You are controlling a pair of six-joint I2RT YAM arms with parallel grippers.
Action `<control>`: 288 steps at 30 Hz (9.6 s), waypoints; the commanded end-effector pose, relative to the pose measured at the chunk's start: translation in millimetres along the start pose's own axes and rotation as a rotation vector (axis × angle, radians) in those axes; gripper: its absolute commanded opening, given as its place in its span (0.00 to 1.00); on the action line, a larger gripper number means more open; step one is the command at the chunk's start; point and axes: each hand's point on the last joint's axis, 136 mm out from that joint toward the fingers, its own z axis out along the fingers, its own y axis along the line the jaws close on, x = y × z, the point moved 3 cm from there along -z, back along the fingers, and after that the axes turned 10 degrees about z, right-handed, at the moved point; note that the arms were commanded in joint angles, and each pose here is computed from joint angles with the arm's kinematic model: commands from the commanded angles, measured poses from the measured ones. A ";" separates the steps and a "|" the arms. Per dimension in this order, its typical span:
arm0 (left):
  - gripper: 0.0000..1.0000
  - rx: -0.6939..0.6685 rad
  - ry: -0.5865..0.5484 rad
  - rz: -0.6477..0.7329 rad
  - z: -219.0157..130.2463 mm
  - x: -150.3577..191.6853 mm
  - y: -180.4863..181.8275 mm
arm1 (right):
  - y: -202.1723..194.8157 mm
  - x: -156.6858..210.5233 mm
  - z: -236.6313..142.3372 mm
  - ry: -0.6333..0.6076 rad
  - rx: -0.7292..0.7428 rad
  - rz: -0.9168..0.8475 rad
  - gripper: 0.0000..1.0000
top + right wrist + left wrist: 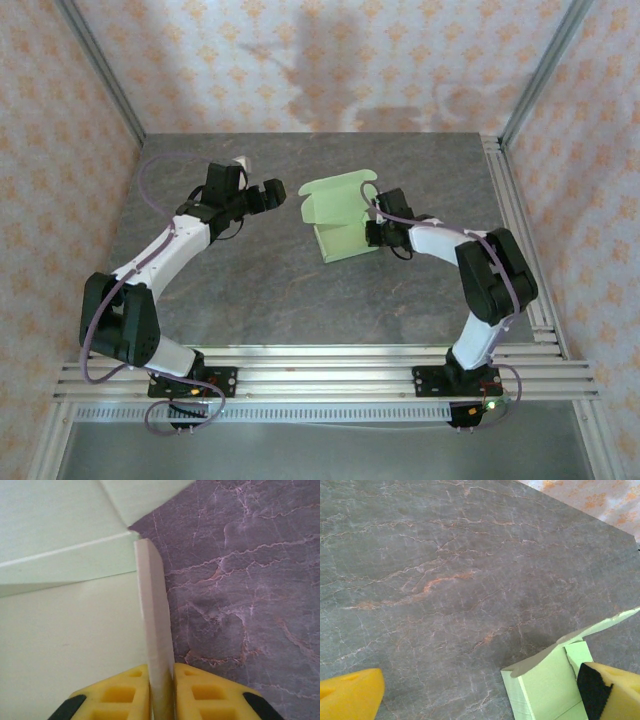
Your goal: Fold the paper box
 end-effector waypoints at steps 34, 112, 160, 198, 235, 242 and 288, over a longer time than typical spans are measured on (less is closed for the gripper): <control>1.00 -0.107 0.007 -0.141 -2.1 22.9 40.0 | 2.8 -19.6 0.7 0.003 0.137 -0.132 0.12; 0.76 0.757 0.063 -0.320 51.2 -29.2 -193.2 | 112.3 -66.3 -93.3 -0.312 -0.294 -0.191 0.10; 0.81 0.102 0.045 -0.399 38.1 46.0 18.0 | 46.2 -24.2 -44.1 -0.274 0.092 -0.094 0.00; 0.84 0.098 0.041 -0.351 23.7 34.1 25.6 | 48.4 -12.5 -30.1 -0.260 0.275 -0.094 0.40; 0.60 0.358 0.211 0.842 26.5 -13.1 -48.3 | 25.5 -46.2 -109.6 -0.216 -0.112 0.037 0.56; 0.60 0.368 0.239 0.856 44.8 -6.5 -52.9 | 28.5 -27.9 -74.2 -0.109 -0.167 0.193 0.48; 0.73 0.231 -0.143 0.615 -1.0 -43.3 -31.6 | 19.4 -16.2 -14.6 0.011 0.153 0.105 0.00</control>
